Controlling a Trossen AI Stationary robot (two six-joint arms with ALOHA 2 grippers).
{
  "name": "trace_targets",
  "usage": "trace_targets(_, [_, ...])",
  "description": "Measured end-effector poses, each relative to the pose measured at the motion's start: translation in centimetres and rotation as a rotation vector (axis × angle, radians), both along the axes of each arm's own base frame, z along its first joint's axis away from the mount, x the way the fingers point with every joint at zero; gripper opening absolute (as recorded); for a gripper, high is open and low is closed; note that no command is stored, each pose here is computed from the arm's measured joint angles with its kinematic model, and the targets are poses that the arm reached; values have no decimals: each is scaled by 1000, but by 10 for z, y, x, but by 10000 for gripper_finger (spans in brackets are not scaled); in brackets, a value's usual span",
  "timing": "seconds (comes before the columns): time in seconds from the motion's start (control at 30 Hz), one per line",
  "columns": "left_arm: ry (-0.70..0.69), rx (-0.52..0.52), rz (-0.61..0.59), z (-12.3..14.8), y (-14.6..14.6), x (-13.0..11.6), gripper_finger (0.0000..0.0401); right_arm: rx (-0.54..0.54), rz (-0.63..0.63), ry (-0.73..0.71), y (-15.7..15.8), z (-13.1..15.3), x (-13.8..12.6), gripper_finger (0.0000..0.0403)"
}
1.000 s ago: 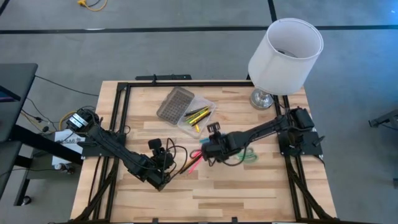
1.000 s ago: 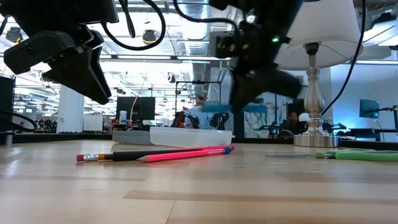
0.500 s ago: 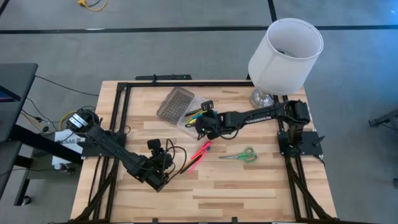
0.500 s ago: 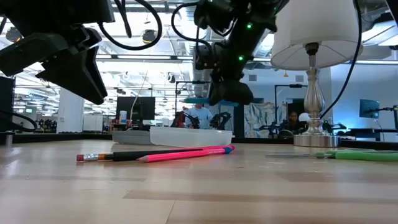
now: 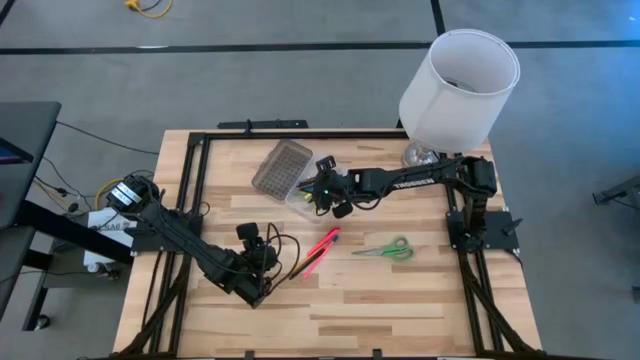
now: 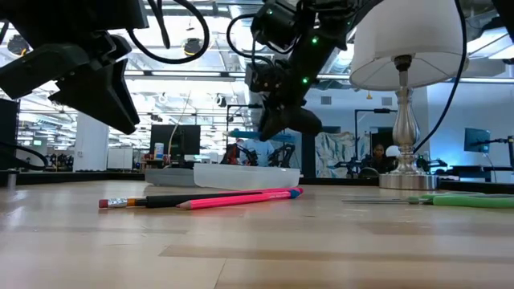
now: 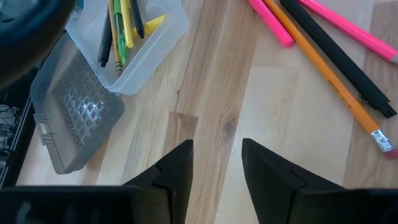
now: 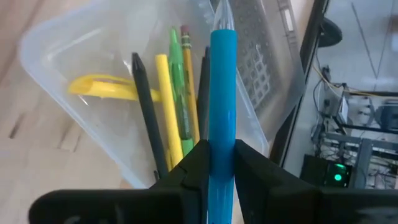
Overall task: Pick & place school supplies into a supply box
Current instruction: Put the blue pen into the supply box, then put the pink pen into the supply box
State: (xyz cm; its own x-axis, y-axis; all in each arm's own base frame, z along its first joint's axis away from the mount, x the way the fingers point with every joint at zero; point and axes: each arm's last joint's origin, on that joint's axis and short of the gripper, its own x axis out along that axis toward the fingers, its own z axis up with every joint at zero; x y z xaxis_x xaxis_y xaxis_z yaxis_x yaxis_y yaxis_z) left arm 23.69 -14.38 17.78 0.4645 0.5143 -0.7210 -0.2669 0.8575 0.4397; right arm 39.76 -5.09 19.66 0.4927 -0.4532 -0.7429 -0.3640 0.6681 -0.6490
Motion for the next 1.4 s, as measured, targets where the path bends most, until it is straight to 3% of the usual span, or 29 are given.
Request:
trace_targets(0.43, [-5, 6, 2, 0, 0, 0, 132, 49, 59, -23, -9, 1, 2, 56])
trace_targets(0.97, [-19, -6, 20, 0, 0, 0, 132, 90, -22, -59, -18, 1, 0, 143])
trace_targets(1.13, [-23, -8, 20, 0, 0, 0, 132, 136, -38, -107, 0, 12, -1, 147])
trace_targets(1.4, [-26, 14, -37, 1, -2, 4, 132, 225, 69, -186, 61, 37, -7, 127])
